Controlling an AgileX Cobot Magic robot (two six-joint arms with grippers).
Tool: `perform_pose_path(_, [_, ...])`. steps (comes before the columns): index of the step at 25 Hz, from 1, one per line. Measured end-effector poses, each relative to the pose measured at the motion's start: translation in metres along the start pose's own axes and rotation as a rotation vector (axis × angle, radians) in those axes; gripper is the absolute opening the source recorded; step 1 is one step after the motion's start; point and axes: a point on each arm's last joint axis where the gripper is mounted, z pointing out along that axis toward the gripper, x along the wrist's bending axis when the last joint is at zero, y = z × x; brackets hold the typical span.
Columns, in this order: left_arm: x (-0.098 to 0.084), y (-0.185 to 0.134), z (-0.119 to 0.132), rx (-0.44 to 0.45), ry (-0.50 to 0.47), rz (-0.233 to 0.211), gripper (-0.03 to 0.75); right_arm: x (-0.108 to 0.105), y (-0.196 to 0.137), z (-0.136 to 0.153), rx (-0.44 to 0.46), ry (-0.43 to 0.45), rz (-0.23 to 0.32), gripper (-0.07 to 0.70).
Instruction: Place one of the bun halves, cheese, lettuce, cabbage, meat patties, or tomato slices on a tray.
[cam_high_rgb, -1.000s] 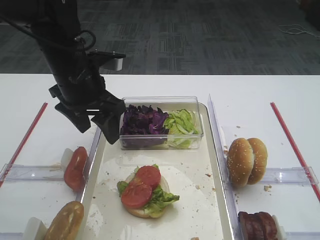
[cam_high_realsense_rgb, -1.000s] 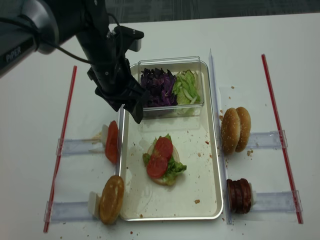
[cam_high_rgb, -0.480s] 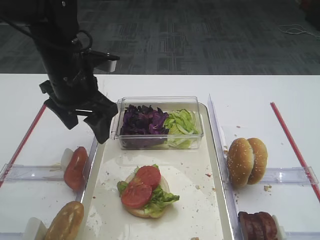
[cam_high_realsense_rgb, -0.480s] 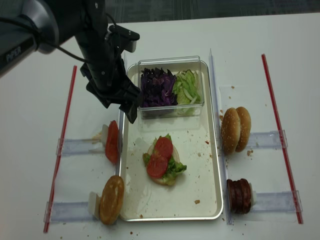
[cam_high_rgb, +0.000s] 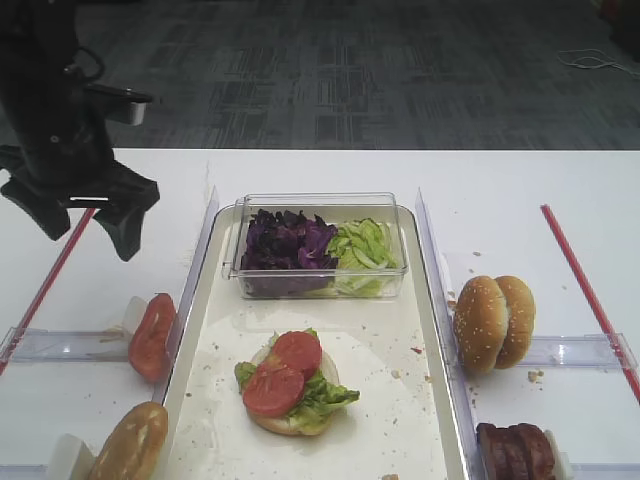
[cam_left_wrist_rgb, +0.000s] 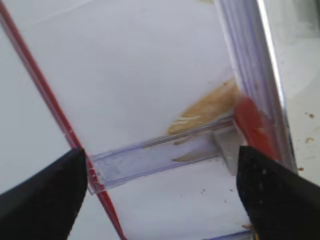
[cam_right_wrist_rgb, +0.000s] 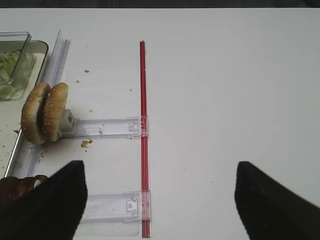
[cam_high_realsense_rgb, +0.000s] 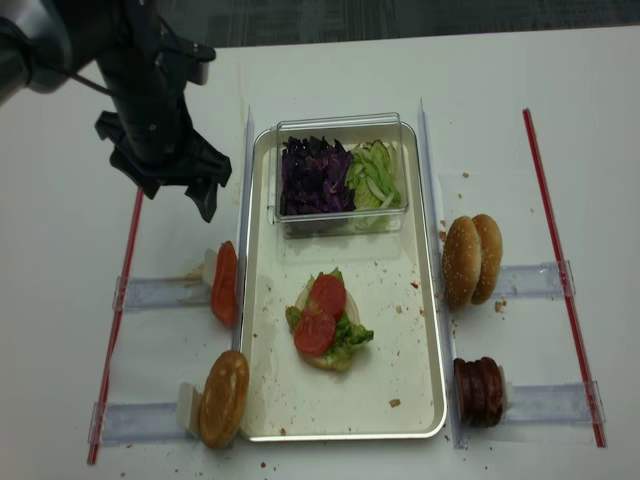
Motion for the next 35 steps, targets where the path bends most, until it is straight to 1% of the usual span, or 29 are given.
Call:
perform_pose_path(2, [0.017, -0.002, 0.001, 0.002, 0.006, -0.044, 0.594, 0.000, 0.000, 0.000, 0.000, 0.000, 0.000, 0.632])
perform_pose_path(6, [0.047, -0.007, 0.002, 0.009, 0.034, -0.113, 0.594, 0.000, 0.000, 0.000, 0.000, 0.000, 0.000, 0.632])
perform_pose_path(9, [0.063, -0.011, 0.002, 0.012, 0.043, -0.159, 0.594, 0.000, 0.000, 0.000, 0.000, 0.000, 0.000, 0.632])
perform_pose_path(12, [0.072, -0.013, 0.002, 0.014, 0.046, -0.197, 0.594, 0.000, 0.000, 0.000, 0.000, 0.000, 0.001, 0.632])
perform_pose_path(17, [0.073, -0.014, 0.002, 0.014, 0.045, -0.206, 0.594, 0.000, 0.000, 0.000, 0.000, 0.000, 0.004, 0.632])
perform_pose_path(20, [0.073, -0.015, -0.004, -0.003, 0.046, -0.210, 0.594, 0.000, 0.000, 0.000, 0.000, 0.000, 0.004, 0.632])
perform_pose_path(24, [0.069, -0.028, -0.018, -0.029, 0.048, -0.214, 0.594, 0.000, 0.000, 0.000, 0.000, 0.000, 0.004, 0.632])
perform_pose_path(28, [0.064, -0.049, -0.034, -0.054, 0.046, -0.217, 0.594, 0.000, 0.000, 0.000, 0.000, 0.000, 0.004, 0.631])
perform_pose_path(30, [0.060, -0.063, -0.043, -0.072, 0.047, -0.223, 0.594, 0.000, 0.000, 0.000, 0.000, 0.000, 0.004, 0.632])
perform_pose_path(33, [0.054, -0.086, -0.058, -0.104, 0.051, -0.246, 0.594, 0.000, 0.000, 0.000, 0.000, 0.000, 0.004, 0.632])
perform_pose_path(35, [0.050, -0.103, -0.066, -0.127, 0.054, -0.247, 0.594, 0.000, 0.000, 0.000, 0.000, 0.000, 0.004, 0.631])
